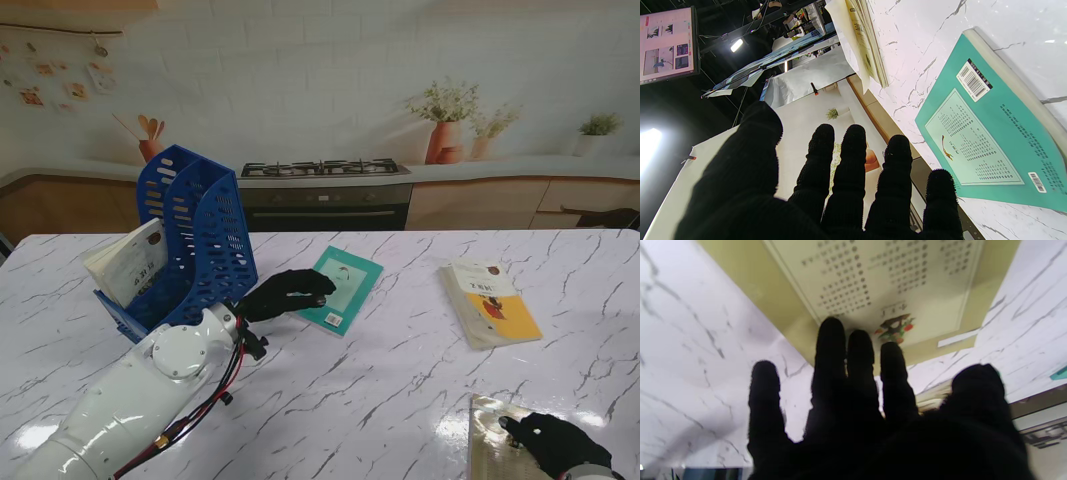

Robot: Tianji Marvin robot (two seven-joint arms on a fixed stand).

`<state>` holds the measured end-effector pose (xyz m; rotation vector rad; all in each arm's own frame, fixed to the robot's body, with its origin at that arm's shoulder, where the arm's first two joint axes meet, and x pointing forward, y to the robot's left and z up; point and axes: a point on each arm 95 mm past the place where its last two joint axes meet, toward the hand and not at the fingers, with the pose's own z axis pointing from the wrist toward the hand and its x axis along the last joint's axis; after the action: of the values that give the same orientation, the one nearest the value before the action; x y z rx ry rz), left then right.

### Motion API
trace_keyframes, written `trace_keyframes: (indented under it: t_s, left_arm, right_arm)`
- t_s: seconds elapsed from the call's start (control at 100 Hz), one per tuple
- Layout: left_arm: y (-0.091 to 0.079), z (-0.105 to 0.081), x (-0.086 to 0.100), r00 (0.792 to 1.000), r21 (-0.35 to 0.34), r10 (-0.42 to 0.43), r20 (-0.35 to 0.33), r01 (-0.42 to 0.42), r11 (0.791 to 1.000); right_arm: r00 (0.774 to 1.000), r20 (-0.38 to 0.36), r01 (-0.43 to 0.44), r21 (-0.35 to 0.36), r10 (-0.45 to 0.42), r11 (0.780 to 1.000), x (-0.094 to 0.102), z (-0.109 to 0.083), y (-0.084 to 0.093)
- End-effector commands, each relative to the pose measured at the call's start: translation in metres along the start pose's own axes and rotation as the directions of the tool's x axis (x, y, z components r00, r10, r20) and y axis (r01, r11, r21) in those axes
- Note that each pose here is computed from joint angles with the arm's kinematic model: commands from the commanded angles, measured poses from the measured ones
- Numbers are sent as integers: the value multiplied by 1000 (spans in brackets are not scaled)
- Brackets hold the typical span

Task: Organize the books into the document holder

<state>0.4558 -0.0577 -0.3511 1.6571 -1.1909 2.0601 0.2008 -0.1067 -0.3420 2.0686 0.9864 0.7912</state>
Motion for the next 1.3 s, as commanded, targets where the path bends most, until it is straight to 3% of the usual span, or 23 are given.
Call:
trace_keyframes:
  t_s: [0.0, 0.29, 0.39, 0.78, 1.04, 1.29]
  left_arm:
    - [3, 3, 4, 1000, -11, -4, -31, 4, 1000]
    - [3, 1, 4, 1000, -4, -7, -24, 7, 1000]
    - [4, -1, 5, 1000, 3, -8, -23, 8, 1000]
    - [4, -15, 6, 1000, 35, -1, 9, 1, 999]
    - [6, -22, 4, 1000, 42, -4, 31, 2, 999]
    - [8, -25, 1, 999, 43, -8, 44, 6, 999]
  right_arm:
    - [997, 67, -58, 132, 50, 989, -18, 5, -38]
    - [994, 12, -111, 149, 111, 983, -12, 24, -50]
    - [990, -25, -133, 143, 138, 981, -1, 32, -47]
    - [961, -170, -175, 225, 216, 959, 48, 63, -39]
    - [933, -288, -157, 219, 217, 963, 80, 83, -25]
    - [887, -399, -153, 220, 232, 963, 120, 100, -19]
